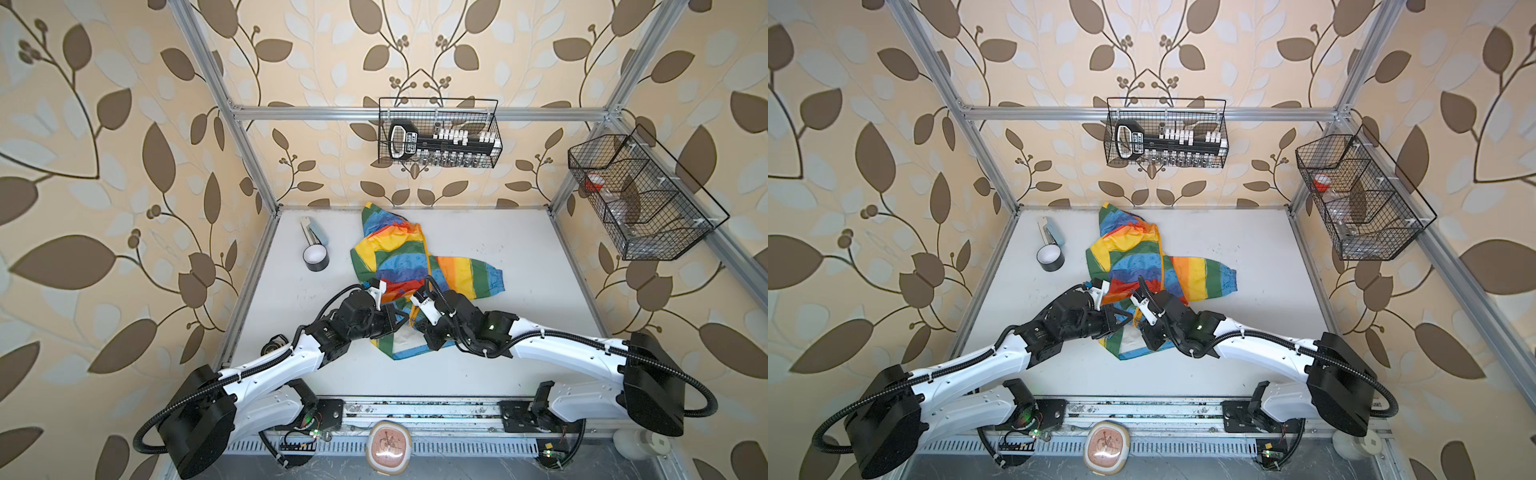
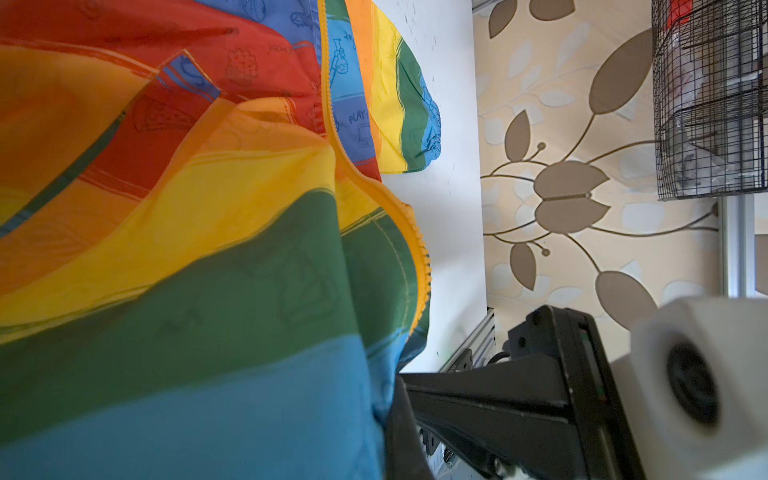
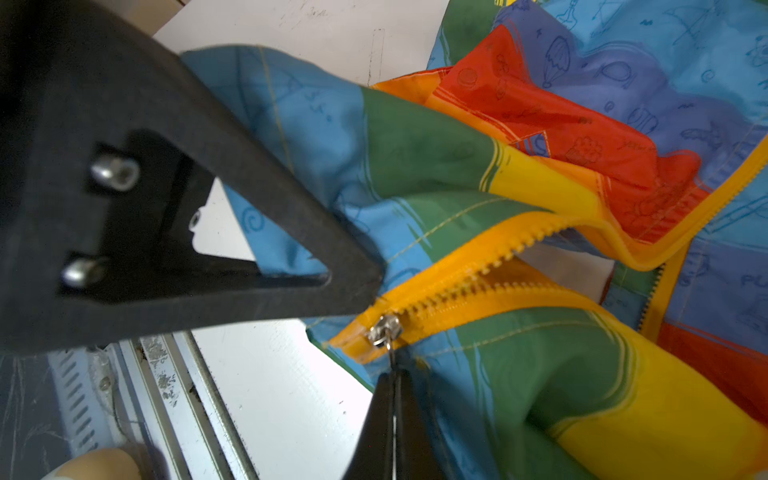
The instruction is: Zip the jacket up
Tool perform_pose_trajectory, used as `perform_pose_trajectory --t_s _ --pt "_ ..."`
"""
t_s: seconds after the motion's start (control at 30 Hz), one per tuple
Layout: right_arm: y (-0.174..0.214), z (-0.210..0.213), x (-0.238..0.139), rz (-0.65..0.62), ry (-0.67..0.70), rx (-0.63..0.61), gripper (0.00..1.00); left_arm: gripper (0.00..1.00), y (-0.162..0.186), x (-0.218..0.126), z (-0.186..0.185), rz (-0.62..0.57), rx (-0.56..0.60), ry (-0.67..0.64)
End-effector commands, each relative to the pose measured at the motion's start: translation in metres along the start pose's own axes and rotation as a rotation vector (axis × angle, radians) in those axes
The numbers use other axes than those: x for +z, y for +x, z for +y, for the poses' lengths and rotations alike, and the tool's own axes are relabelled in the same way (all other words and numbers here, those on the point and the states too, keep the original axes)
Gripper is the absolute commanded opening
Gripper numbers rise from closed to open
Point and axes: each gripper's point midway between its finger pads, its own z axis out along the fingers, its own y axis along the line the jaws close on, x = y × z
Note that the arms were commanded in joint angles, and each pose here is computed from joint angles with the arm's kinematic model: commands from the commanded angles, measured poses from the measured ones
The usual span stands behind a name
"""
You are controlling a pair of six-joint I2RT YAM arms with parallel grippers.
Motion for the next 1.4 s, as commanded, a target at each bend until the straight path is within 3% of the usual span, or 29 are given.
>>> perform_pose_trajectory --t_s 0.0,0.9,1.27,1.37 --pt "-0.003 -0.009 -0.004 -0.02 0.02 0.019 0.0 0.0 -0.003 -0.003 -0.019 0.007 0.023 0.061" --pt "-0.013 -0.034 -0.009 -0.047 0.105 0.094 0.0 0.0 0.016 -0.007 -0.006 0.083 0.038 0.036" --pt "-0.014 -0.022 -0.01 -0.051 0.048 0.087 0.0 0.0 0.007 -0.007 -0.008 0.034 0.024 0.033" --pt "-0.013 -0.021 -0.01 -0.049 0.042 0.087 0.0 0.18 0.004 -0.006 -0.009 0.021 0.009 0.034"
